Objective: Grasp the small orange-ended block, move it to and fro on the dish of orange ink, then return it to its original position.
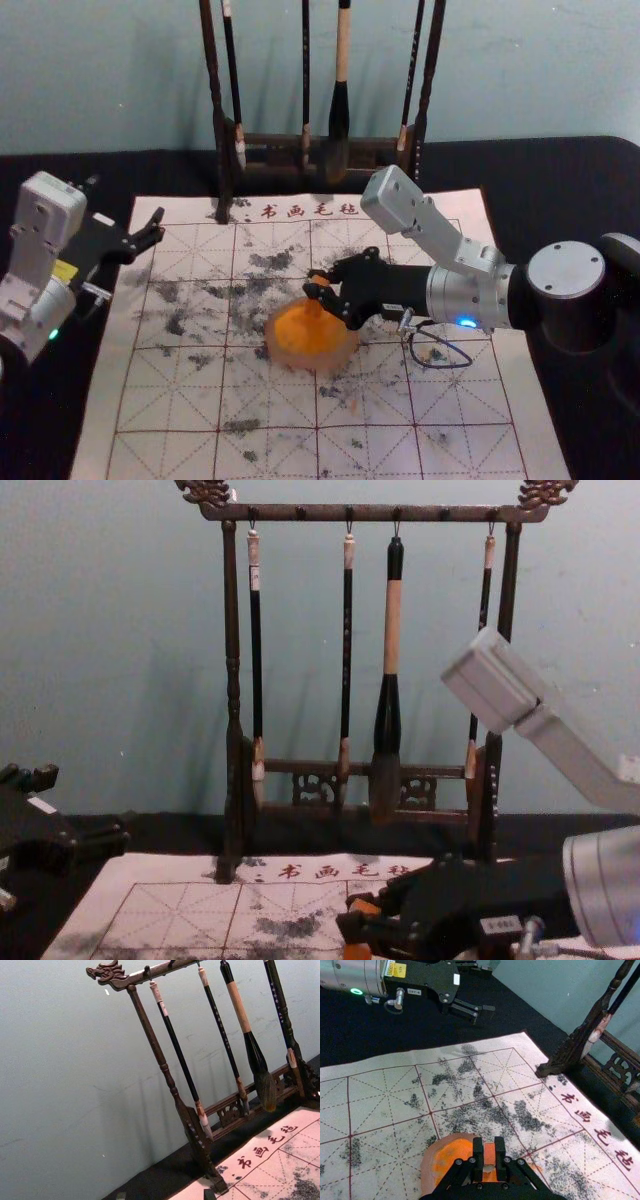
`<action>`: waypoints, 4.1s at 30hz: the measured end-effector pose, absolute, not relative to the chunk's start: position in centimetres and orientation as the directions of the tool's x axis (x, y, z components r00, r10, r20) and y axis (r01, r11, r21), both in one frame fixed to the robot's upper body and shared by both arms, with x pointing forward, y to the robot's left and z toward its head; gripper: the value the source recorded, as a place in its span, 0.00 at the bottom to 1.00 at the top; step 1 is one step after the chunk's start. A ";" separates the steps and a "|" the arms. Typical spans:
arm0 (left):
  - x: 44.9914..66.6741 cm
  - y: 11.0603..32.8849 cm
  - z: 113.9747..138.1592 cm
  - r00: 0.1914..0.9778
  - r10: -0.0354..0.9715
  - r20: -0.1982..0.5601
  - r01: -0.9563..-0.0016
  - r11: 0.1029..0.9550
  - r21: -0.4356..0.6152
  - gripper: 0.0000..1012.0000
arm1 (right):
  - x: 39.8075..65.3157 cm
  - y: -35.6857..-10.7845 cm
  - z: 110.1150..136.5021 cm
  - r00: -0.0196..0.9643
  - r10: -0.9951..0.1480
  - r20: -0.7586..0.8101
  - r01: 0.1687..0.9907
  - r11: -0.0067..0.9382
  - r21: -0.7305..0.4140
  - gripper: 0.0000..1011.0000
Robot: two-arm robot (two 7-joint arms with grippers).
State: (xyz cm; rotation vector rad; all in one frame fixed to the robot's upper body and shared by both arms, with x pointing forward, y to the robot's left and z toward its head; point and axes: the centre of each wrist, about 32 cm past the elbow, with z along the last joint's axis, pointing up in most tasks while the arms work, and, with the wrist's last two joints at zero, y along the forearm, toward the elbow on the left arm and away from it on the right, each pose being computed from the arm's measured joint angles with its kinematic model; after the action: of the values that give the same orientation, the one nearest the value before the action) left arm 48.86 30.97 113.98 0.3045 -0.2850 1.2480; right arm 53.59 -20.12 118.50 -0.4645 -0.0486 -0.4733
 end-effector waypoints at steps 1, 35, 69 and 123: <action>48.9 31.0 114.0 0.292 0.880 0.374 -0.955 0.287 0.070 0.99 | 53.6 -20.1 118.5 0.891 -0.428 0.151 0.449 0.789 -0.419 0.13; 48.9 31.0 114.0 0.292 0.880 0.374 -0.955 0.287 0.070 0.99 | 50.8 -23.5 123.3 0.764 -0.645 0.018 0.604 0.706 -0.369 0.13; 48.9 31.0 114.0 0.292 0.880 0.374 -0.955 0.287 0.070 0.99 | 46.7 -26.0 122.2 0.621 -0.783 -0.040 0.717 0.588 -0.374 0.13; 48.9 31.0 114.0 0.292 0.880 0.374 -0.955 0.287 0.070 0.99 | 47.6 -25.0 120.4 0.610 -0.791 -0.035 0.716 0.570 -0.401 0.13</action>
State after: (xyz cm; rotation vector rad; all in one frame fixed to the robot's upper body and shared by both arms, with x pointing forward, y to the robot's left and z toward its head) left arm 48.86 30.97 113.98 0.3045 -0.2850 1.2480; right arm 47.61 -24.98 120.37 -0.3679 0.2211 -0.8930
